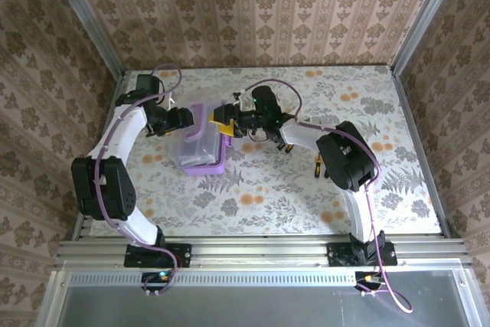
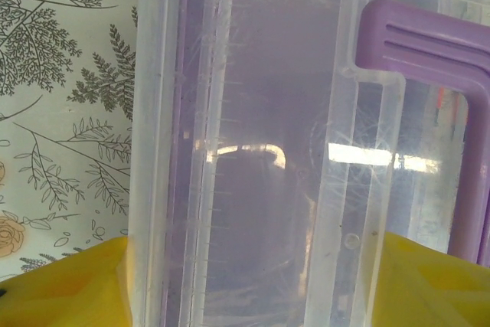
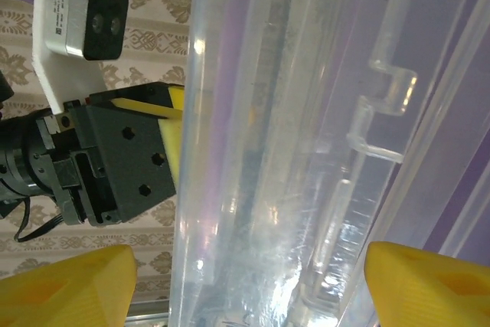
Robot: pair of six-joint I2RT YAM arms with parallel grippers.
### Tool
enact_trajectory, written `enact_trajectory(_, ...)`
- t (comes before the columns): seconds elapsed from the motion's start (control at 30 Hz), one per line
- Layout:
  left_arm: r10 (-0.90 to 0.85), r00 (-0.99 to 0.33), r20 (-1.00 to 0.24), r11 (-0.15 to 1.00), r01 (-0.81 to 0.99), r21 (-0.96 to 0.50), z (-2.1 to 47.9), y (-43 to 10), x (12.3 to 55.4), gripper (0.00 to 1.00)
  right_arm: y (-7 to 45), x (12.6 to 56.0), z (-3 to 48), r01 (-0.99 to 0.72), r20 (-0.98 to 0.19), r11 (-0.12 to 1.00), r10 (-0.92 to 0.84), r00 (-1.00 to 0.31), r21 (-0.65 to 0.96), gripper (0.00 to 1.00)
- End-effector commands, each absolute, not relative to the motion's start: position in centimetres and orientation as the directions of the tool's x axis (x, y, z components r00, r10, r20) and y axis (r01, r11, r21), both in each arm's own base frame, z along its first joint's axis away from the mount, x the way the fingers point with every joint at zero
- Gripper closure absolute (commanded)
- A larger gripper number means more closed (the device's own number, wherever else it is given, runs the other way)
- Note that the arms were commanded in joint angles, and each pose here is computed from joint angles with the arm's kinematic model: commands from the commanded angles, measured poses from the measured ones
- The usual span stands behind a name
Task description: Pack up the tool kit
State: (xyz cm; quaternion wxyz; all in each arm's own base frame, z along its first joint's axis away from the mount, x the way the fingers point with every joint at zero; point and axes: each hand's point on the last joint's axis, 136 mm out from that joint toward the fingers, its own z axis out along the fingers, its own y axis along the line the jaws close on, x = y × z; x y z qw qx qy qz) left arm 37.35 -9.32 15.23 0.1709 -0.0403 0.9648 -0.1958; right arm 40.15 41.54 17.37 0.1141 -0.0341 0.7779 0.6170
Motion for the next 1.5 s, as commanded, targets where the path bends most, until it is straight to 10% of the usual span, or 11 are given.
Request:
enact_trajectory(0.0, -0.150, -0.944, -0.295, 0.884, 0.005, -0.467, 16.4, -11.5, 36.1, 0.50, 42.0, 39.0, 21.5, -0.277, -0.290, 0.174, 0.054, -0.955, 0.945, 0.20)
enact_trajectory(0.33, -0.167, -0.932, -0.321, 0.882, 0.005, -0.471, 17.2, -11.2, 36.0, 0.52, 39.9, 38.8, 18.8, -0.252, -0.286, 0.314, 0.067, -0.956, 0.915, 0.20)
enact_trajectory(0.6, -0.195, -0.920, -0.339, 0.845, 0.018, -0.535, 17.5, -12.2, 36.0, 0.50, 41.5, 38.6, 22.0, -0.290, -0.307, 0.220, 0.050, -0.950, 0.932, 0.20)
enact_trajectory(0.8, -0.195, -0.894, -0.404, 0.851, 0.050, -0.523, 19.6, -11.4, 35.6, 0.00, 42.2, 38.5, 23.5, -0.299, -0.313, 0.190, 0.045, -0.949, 0.935, 0.20)
enact_trajectory(1.47, -0.101, -0.786, -0.610, 0.990, -0.019, -0.140, 22.0, -5.7, 21.9, 0.00, 45.0, 39.1, 25.8, -0.288, -0.299, 0.159, 0.049, -0.953, 0.944, 0.21)
